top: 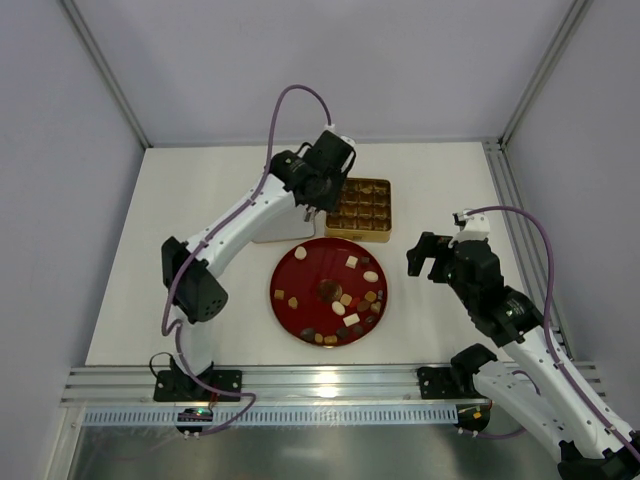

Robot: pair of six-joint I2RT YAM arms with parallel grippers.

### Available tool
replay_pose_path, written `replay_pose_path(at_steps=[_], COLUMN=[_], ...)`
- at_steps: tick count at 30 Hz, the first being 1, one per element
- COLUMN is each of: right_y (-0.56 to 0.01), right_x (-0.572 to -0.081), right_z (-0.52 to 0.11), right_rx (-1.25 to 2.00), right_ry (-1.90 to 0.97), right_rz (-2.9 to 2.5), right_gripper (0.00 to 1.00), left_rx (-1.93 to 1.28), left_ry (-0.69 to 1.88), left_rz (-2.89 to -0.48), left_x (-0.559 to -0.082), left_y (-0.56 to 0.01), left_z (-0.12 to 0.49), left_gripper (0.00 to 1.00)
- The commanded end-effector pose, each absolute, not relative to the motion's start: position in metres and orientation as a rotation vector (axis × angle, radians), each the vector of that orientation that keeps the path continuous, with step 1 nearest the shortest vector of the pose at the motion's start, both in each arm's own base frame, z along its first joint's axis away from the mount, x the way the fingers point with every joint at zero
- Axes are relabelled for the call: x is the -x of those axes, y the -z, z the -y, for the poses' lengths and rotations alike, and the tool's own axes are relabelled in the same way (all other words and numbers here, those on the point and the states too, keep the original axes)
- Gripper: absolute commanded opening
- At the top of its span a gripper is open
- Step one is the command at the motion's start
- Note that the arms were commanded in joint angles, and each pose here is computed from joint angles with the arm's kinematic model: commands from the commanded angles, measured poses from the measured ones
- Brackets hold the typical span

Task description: Pack the chocolate

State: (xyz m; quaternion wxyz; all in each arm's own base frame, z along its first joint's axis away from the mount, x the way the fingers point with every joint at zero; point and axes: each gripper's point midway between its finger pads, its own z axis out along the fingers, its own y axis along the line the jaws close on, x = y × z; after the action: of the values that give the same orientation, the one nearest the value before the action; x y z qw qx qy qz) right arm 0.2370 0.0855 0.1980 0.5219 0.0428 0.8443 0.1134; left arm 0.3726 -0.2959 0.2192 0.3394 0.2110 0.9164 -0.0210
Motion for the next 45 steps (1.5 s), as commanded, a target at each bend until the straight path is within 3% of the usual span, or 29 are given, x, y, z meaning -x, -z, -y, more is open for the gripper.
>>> replay_pose_path(at_steps=[1,16,28,45], right_y=[-0.205,-0.205,-0.205,-0.204], right_x=[-0.239,-0.239,-0.239,-0.239], right_z=[-0.084,-0.089,-0.088,-0.088], right_rx=[-0.118,-0.095,-0.099,-0.098], right_ry=[-0.277,-0.298,-0.294,-0.295], right_rz=[-1.989,-1.995,-1.994,-1.996], right_gripper=[1.00,1.00,1.00,1.00], left_rx=[-0.467,-0.409,-0.462,-0.545], left_ry=[0.184,0.225,0.281,0.259], left_rz=[-2.331,-2.517,-2.676,-2.738], left_x=[-0.351,-0.227,-0.149,-0.120], left_y=[-0.264,-0.226,-0.179,-0.158], left_z=[0.284,0.197,0.168,0.172], left_gripper=[0.40,0.41,0.41,0.41])
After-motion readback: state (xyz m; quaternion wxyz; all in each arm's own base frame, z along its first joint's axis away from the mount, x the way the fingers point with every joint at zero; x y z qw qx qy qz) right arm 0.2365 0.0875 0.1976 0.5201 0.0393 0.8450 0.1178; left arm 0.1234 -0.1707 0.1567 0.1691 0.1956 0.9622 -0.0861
